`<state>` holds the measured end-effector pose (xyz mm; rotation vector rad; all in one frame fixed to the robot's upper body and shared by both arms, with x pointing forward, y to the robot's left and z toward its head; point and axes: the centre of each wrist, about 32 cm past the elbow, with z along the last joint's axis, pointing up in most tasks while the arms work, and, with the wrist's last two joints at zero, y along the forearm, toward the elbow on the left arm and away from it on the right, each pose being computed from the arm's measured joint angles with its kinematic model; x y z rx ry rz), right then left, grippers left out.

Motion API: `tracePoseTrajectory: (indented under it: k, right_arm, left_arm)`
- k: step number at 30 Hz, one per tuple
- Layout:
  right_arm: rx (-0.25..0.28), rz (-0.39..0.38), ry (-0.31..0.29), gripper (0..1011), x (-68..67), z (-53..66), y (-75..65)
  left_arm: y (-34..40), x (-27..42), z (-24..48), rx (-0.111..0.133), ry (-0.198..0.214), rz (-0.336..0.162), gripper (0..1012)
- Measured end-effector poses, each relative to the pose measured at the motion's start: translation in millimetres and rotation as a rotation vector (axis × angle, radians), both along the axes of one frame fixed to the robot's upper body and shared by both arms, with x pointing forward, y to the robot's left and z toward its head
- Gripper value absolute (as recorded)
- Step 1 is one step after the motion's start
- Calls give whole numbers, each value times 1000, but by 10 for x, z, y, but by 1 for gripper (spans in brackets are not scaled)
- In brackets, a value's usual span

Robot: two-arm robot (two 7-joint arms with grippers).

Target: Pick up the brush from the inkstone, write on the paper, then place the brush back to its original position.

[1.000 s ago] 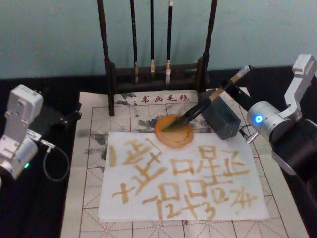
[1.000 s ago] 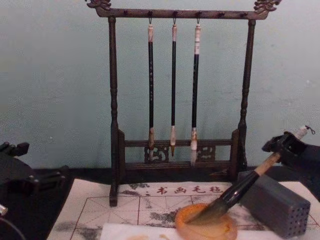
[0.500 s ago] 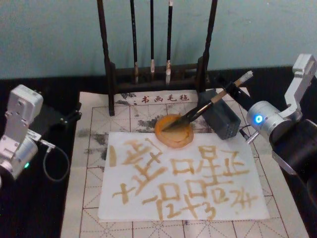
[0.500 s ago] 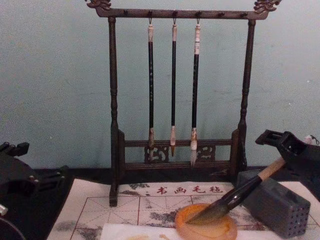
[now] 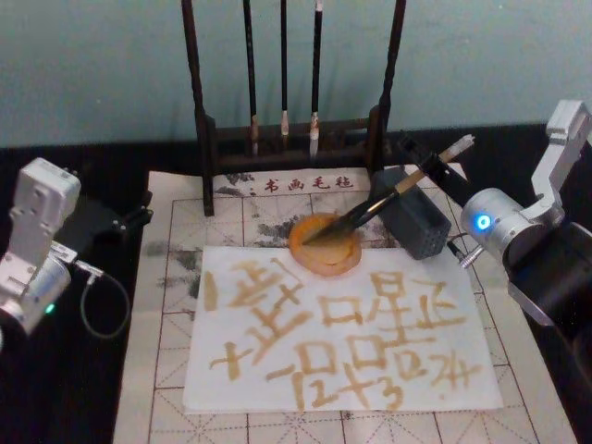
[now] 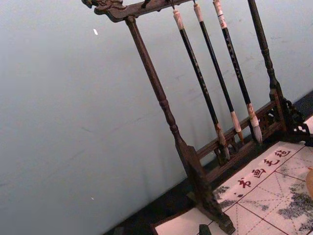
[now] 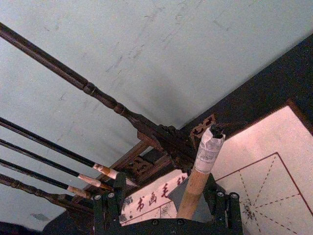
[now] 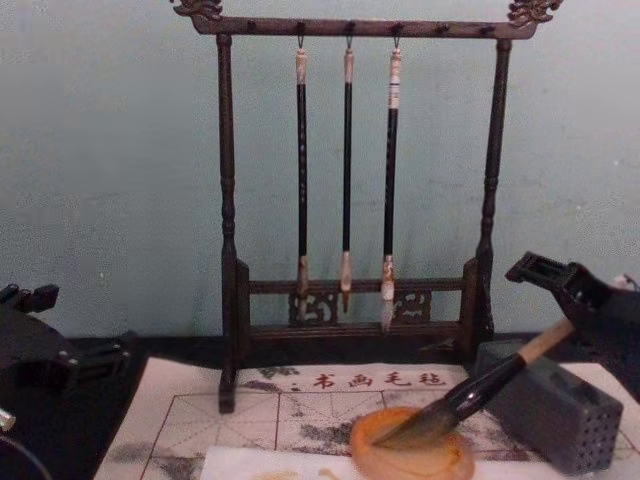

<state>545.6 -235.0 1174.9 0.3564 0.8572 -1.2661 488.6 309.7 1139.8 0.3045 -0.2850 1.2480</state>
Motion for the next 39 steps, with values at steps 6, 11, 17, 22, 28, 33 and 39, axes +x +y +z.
tracePoseTrajectory:
  k: [6, 11, 17, 22, 28, 33, 39]
  right_arm:
    - [-1, 1, 0, 1000, -1, -2, -4]
    - [-2, 8, 4, 1000, -31, -8, -62]
    - [-4, 24, 7, 1000, -139, 3, -152]
    - [-18, 36, -1, 1000, -266, 0, -232]
    - [-76, 53, -48, 1000, -452, -14, -309]
    - [-193, 106, -133, 1000, -603, -56, -317]
    - [-355, 211, -234, 1000, -727, -92, -310]
  left_arm:
    - [0, 0, 0, 0, 0, 0, 1001]
    - [0, 0, 0, 0, 0, 0, 1001]
    - [0, 0, 0, 0, 0, 0, 1001]
    - [0, 0, 0, 0, 0, 0, 1001]
    - [0, 0, 0, 0, 0, 0, 1001]
    - [0, 0, 0, 0, 0, 0, 1001]
    - [0, 0, 0, 0, 0, 0, 1001]
